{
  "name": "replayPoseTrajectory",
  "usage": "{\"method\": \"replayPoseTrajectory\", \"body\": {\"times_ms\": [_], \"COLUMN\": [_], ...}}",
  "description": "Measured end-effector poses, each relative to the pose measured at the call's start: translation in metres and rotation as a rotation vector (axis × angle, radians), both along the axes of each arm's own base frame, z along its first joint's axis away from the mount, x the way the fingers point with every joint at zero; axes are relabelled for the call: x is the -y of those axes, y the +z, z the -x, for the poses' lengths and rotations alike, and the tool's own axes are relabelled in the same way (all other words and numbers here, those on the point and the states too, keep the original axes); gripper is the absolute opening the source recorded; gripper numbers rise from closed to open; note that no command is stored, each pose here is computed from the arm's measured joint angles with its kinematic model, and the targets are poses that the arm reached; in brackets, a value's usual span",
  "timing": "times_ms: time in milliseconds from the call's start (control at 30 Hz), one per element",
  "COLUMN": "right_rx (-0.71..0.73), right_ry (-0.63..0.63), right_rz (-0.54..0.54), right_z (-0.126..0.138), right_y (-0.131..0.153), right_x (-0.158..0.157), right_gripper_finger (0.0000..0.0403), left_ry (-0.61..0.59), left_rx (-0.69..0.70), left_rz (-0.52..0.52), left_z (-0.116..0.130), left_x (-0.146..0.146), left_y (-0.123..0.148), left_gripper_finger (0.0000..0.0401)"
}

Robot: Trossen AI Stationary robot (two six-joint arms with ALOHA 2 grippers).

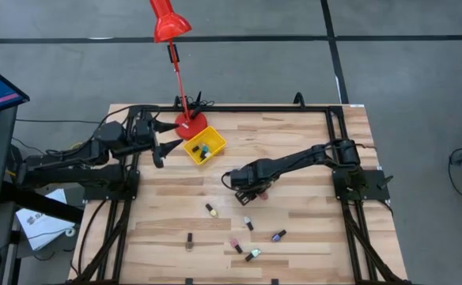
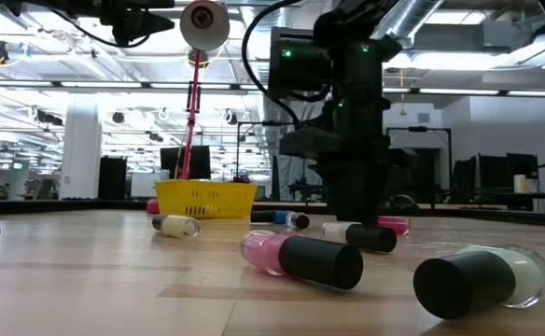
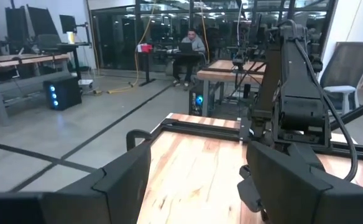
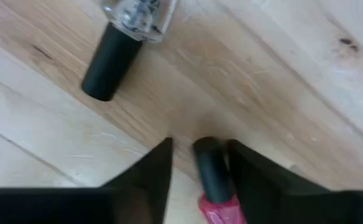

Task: Pick & Place Nail Polish
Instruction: Put the pink nail polish into the yellow basket

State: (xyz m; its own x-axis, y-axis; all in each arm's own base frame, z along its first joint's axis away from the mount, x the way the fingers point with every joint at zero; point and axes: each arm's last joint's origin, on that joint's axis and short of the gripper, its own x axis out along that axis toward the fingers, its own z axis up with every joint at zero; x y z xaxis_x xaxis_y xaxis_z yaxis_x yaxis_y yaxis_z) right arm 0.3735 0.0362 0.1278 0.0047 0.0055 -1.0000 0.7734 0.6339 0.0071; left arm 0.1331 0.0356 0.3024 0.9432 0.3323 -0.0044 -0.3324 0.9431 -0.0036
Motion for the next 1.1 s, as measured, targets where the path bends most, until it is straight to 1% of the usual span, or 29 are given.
{"method": "replayPoseTrajectory", "body": {"times_ms": [133, 200, 333, 467, 533, 600, 633, 733, 800, 867, 967, 1000, 1100], "right_rx": [-0.001, -0.004, -0.013, -0.015, -0.007, -0.04, -0.021, 0.008, 0.059, 0.062, 0.147, 0.178, 0.331], "right_ry": [-0.005, -0.014, -0.011, 0.027, 0.064, 0.096, 0.107, 0.141, 0.152, 0.165, 0.206, 0.22, 0.237], "right_rz": [-0.02, -0.021, -0.022, -0.015, 0.002, 0.02, 0.027, 0.058, 0.089, 0.107, 0.147, 0.166, 0.225], "right_z": [-0.001, -0.001, 0.0, -0.002, -0.004, -0.002, -0.006, -0.007, -0.012, -0.014, -0.024, -0.027, -0.042], "right_y": [0.002, 0.002, 0.001, 0.004, 0.011, 0.015, 0.019, 0.04, 0.05, 0.059, 0.084, 0.092, 0.111], "right_x": [-0.001, -0.001, -0.001, -0.001, 0.0, 0.003, 0.006, 0.021, 0.031, 0.042, 0.058, 0.064, 0.086], "right_gripper_finger": [0.0055, 0.0039, 0.0039, 0.0039, 0.0039, 0.0039, 0.0039, 0.004, 0.0044, 0.0047, 0.0047, 0.0046, 0.0046], "left_ry": [0.0, 0.0, 0.0, 0.001, 0.001, 0.003, 0.005, 0.006, 0.007, 0.007, 0.007, 0.007, 0.007], "left_rx": [-0.012, -0.023, -0.042, -0.043, -0.043, -0.042, -0.043, -0.042, -0.042, -0.041, -0.038, -0.036, -0.036], "left_rz": [0.003, 0.006, 0.01, 0.011, 0.011, 0.011, 0.011, 0.011, 0.01, 0.012, 0.015, 0.017, 0.021], "left_z": [0.0, 0.0, 0.0, 0.0, 0.0, 0.0, 0.0, 0.0, 0.0, 0.0, 0.0, 0.001, 0.001], "left_x": [0.0, 0.0, 0.0, 0.0, 0.0, 0.0, 0.0, 0.0, 0.0, 0.0, 0.0, 0.0, 0.0], "left_y": [-0.001, -0.002, -0.004, -0.004, -0.004, -0.004, -0.004, -0.004, -0.004, -0.004, -0.004, -0.004, -0.004], "left_gripper_finger": [0.026, 0.026, 0.026, 0.0259, 0.026, 0.026, 0.026, 0.026, 0.0259, 0.0259, 0.0259, 0.0259, 0.0259]}}
